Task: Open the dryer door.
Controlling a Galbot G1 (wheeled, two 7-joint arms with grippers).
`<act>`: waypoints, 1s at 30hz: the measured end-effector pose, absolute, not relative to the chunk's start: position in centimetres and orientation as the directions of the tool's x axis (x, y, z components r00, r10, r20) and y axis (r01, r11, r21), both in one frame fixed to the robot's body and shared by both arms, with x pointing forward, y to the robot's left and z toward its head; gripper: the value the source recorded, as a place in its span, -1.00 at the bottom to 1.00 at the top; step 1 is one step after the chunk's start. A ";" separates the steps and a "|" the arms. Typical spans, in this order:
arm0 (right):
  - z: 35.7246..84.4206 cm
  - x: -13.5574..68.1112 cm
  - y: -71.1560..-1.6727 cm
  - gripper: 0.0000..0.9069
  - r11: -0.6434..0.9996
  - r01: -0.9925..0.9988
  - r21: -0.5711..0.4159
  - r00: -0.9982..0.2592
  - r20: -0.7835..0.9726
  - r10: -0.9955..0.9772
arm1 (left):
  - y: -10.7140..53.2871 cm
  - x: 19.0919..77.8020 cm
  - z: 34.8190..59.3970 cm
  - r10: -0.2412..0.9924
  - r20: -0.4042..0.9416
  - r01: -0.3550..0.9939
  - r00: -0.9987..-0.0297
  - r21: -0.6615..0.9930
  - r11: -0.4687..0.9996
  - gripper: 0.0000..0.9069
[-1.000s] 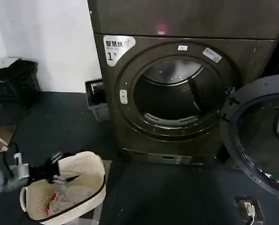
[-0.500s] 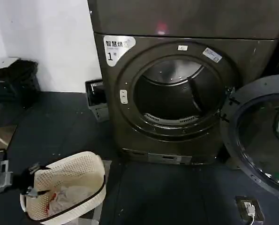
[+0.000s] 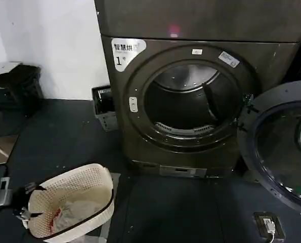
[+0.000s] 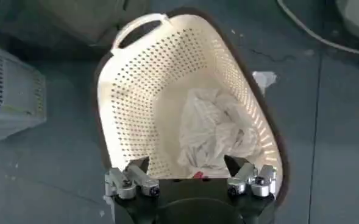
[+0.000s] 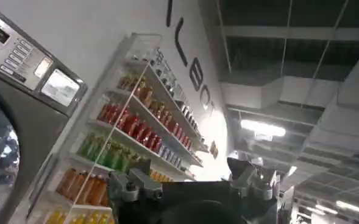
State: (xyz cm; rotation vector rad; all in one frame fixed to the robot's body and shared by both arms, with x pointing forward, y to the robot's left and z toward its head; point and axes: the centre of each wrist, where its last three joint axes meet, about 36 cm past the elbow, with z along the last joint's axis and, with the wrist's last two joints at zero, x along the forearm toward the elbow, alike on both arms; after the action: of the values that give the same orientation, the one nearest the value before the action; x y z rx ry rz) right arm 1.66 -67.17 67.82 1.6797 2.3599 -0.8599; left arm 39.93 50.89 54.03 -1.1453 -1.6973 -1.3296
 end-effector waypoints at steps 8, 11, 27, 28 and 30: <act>67.9 1.5 -67.2 1.00 0.221 0.899 -0.377 -0.376 -0.409 0.832 | 50.7 40.0 54.1 0.231 0.891 0.921 -0.390 0.377 0.100 1.00; 67.8 1.5 -67.1 1.00 0.222 0.898 -0.379 -0.377 -0.408 0.831 | 50.9 40.0 54.0 0.225 0.892 0.920 -0.392 0.379 0.100 1.00; 67.9 1.2 -67.0 1.00 0.221 0.895 -0.387 -0.379 -0.400 0.834 | 51.1 40.3 54.0 0.206 0.902 0.925 -0.380 0.377 0.057 1.00; 67.8 1.1 -67.0 1.00 0.221 0.895 -0.388 -0.379 -0.399 0.835 | 51.2 40.3 54.0 0.203 0.904 0.926 -0.377 0.374 0.054 1.00; 67.8 1.0 -67.1 1.00 0.220 0.895 -0.388 -0.377 -0.398 0.836 | 51.2 40.3 53.9 0.199 0.906 0.927 -0.374 0.372 0.049 1.00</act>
State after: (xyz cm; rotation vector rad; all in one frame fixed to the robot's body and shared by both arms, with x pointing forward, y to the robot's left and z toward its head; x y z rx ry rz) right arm 1.02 -67.09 67.82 1.6901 2.3704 -0.8688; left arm 40.25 51.20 53.93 -1.1478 -1.6561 -1.3763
